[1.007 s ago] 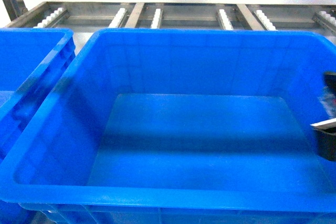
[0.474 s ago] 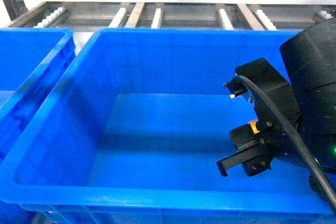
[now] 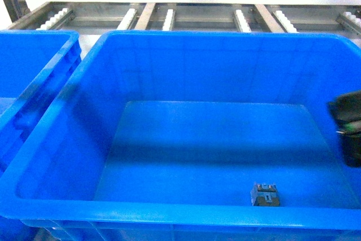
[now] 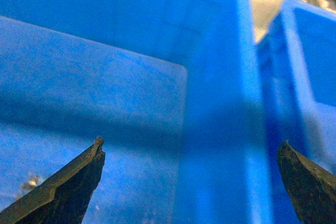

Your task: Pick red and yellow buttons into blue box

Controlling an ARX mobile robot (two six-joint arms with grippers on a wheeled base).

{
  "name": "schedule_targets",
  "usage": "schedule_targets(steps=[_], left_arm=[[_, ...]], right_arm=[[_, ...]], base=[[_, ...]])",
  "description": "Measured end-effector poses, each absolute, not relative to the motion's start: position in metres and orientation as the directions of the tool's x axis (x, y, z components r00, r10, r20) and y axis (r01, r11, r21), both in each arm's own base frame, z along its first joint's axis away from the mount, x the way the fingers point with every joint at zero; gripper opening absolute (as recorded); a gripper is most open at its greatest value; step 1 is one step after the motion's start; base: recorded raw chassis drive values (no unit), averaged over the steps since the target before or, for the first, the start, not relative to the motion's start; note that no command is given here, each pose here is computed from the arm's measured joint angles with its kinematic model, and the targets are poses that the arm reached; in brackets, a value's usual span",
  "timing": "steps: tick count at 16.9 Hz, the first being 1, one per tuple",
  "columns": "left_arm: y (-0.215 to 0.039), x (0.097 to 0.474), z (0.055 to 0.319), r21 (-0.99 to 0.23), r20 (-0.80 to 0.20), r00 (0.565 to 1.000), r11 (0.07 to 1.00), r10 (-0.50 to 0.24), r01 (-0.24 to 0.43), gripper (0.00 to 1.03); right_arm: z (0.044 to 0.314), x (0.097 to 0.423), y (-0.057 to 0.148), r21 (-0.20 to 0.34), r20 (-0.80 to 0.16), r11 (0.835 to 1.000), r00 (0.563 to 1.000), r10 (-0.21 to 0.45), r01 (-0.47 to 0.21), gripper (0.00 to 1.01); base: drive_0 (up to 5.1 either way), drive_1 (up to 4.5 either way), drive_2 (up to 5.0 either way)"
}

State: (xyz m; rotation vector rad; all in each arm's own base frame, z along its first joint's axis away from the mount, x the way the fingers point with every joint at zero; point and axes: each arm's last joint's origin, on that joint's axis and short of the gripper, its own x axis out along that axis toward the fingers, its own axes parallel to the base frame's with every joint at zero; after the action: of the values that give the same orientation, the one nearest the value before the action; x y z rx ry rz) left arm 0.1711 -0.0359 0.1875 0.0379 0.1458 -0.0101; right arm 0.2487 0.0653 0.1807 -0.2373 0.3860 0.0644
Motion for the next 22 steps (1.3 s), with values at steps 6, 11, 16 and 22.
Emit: schedule_targets(steps=[6, 11, 16, 22], left_arm=[[-0.036, 0.171, 0.187, 0.037, -0.145, 0.989, 0.999, -0.007, 0.013, 0.27], [-0.036, 0.171, 0.187, 0.037, -0.146, 0.989, 0.999, -0.007, 0.012, 0.27], [-0.045, 0.193, 0.191, 0.045, -0.148, 0.987, 0.997, -0.061, 0.068, 0.27], [-0.118, 0.274, 0.200, 0.251, -0.295, 0.895, 0.877, -0.333, 0.409, 0.27]], right_arm=[[0.219, 0.113, -0.016, -0.111, -0.092, 0.980, 0.981, -0.173, 0.162, 0.98], [0.200, 0.098, -0.020, -0.076, -0.072, 0.976, 0.975, -0.210, 0.204, 0.98], [0.200, 0.098, -0.020, -0.076, -0.072, 0.976, 0.975, -0.210, 0.204, 0.98], [0.200, 0.098, -0.019, -0.076, -0.072, 0.976, 0.975, -0.210, 0.204, 0.98]], base=[[0.0, 0.00, 0.0], [0.0, 0.00, 0.0], [0.0, 0.00, 0.0], [0.0, 0.00, 0.0]])
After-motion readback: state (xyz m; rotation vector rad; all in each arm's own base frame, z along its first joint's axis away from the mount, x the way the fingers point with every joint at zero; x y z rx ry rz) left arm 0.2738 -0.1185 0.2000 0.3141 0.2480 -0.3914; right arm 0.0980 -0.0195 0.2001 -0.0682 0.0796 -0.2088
